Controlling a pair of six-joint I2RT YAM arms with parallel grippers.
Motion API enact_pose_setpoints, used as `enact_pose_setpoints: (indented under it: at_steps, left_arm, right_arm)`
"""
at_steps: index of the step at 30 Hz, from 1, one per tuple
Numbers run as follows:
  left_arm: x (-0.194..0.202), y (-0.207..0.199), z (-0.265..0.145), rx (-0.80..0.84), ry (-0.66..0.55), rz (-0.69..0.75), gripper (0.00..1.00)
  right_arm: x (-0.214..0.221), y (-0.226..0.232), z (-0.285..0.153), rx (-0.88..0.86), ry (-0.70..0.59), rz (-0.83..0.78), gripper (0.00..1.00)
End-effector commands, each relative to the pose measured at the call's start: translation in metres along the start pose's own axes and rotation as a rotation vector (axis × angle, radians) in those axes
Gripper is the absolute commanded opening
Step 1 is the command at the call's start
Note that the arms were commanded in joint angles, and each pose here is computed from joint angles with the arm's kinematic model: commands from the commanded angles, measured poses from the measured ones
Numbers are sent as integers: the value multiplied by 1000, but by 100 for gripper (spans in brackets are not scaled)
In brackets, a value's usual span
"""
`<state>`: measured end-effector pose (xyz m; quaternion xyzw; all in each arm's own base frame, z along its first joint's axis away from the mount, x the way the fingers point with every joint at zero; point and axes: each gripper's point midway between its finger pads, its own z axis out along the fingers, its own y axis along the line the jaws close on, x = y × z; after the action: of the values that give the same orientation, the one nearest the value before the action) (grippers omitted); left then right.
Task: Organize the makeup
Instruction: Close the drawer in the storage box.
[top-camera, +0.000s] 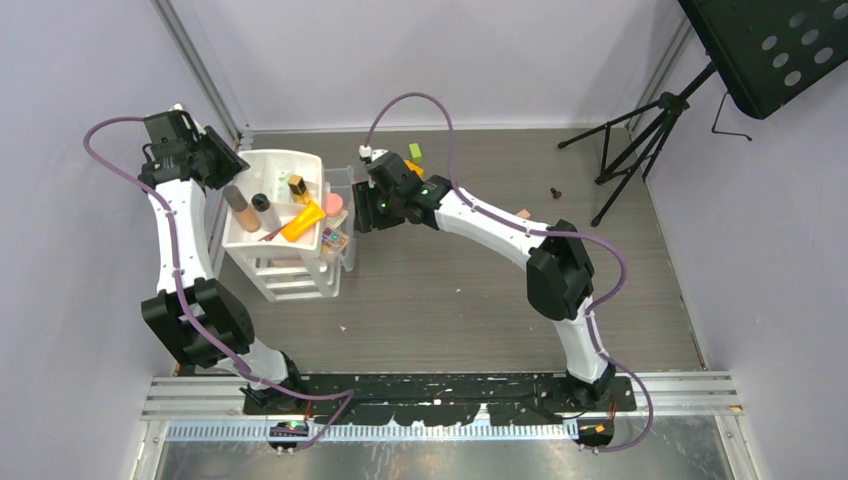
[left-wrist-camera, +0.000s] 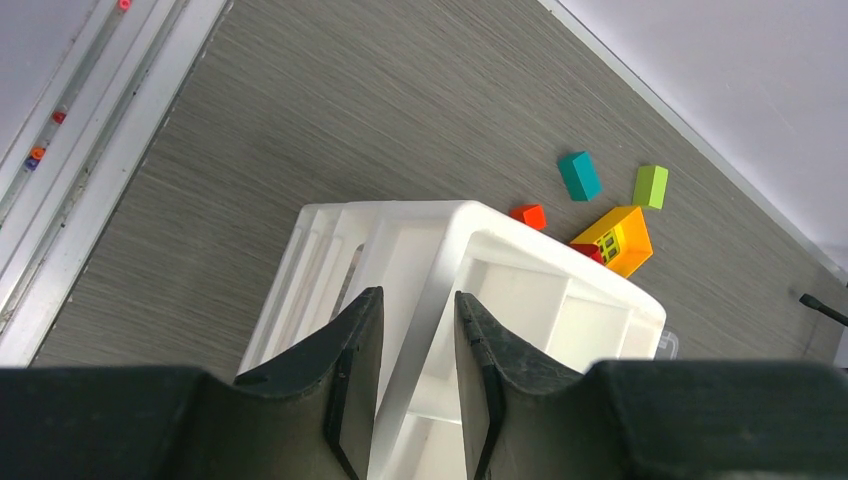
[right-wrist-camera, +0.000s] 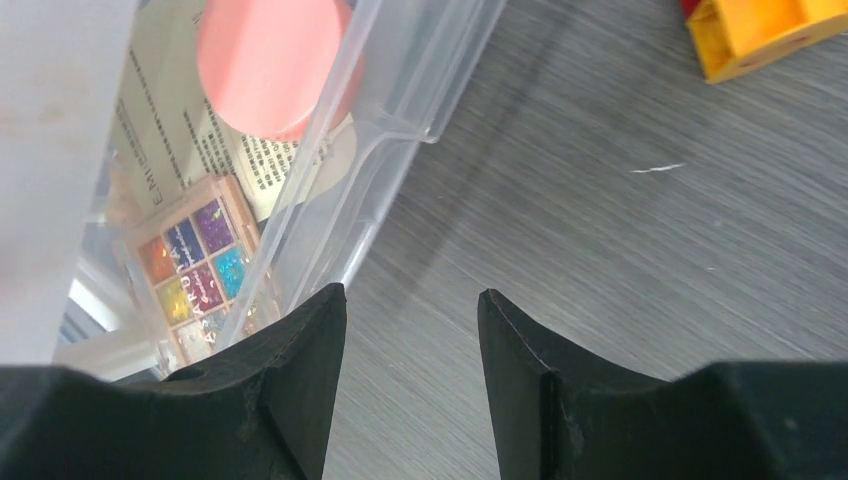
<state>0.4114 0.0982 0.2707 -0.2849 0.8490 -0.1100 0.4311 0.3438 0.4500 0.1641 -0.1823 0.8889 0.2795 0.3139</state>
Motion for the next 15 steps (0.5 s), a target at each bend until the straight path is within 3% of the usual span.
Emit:
enact_pose_setpoints:
  at_steps: [1, 15]
  left_arm:
    - [-5, -5, -3, 25, -10, 6, 34]
    - [-3, -8, -1, 51, 1, 1, 34]
  right_arm:
    - [-28, 40, -9, -89, -86, -19, 56]
    - [-25, 67, 4, -138, -95, -14, 56]
